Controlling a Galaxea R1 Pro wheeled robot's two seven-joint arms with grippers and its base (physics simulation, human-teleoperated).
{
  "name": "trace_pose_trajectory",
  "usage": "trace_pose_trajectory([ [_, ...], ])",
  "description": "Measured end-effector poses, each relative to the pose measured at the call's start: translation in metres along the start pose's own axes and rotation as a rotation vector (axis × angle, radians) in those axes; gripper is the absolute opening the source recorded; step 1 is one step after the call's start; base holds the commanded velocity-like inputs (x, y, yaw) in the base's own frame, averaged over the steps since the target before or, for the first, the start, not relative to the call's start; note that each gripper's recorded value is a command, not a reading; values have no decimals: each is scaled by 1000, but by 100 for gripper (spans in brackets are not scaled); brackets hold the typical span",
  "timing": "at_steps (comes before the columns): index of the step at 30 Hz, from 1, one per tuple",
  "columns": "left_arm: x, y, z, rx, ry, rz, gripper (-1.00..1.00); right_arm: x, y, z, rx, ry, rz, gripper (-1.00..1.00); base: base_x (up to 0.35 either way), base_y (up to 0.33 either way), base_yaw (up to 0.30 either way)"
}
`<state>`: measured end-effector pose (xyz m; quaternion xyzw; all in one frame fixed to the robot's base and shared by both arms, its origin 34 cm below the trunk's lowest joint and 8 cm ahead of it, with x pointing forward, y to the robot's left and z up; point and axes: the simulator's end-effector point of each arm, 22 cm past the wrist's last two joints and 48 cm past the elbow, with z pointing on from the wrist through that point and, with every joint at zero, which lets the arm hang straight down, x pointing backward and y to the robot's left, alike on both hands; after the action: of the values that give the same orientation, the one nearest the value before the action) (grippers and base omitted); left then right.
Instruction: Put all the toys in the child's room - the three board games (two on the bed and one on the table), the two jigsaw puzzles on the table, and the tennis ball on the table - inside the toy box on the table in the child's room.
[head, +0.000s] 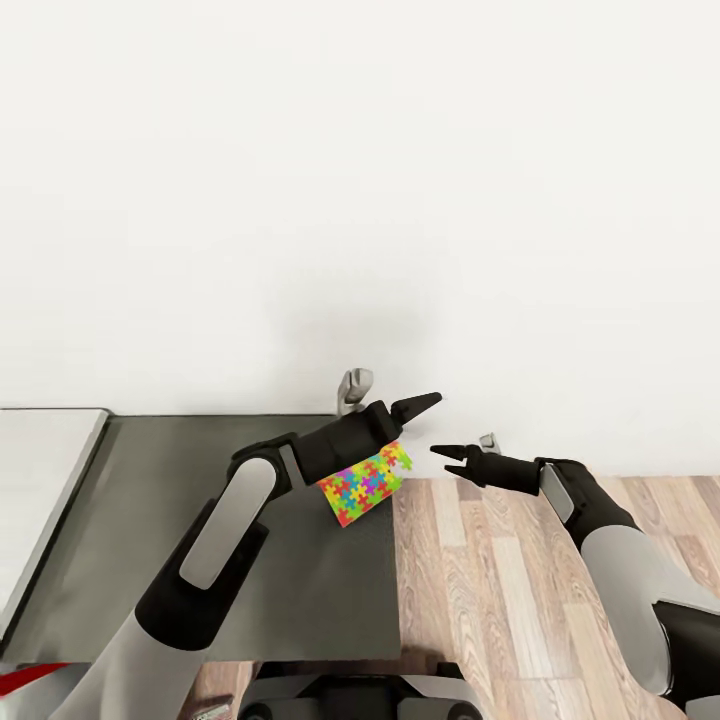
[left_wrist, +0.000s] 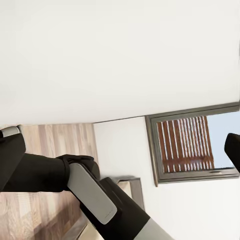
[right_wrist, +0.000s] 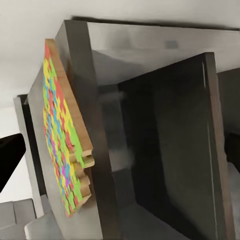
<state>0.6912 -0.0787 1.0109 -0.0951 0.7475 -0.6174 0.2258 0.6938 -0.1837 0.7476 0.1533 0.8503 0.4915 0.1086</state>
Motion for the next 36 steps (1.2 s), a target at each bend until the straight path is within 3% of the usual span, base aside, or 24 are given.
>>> trace_pose_trajectory([
  [36,0,0,0,0,0,0,100,5,-2,1,-8,-3,23,100,0,0,29],
])
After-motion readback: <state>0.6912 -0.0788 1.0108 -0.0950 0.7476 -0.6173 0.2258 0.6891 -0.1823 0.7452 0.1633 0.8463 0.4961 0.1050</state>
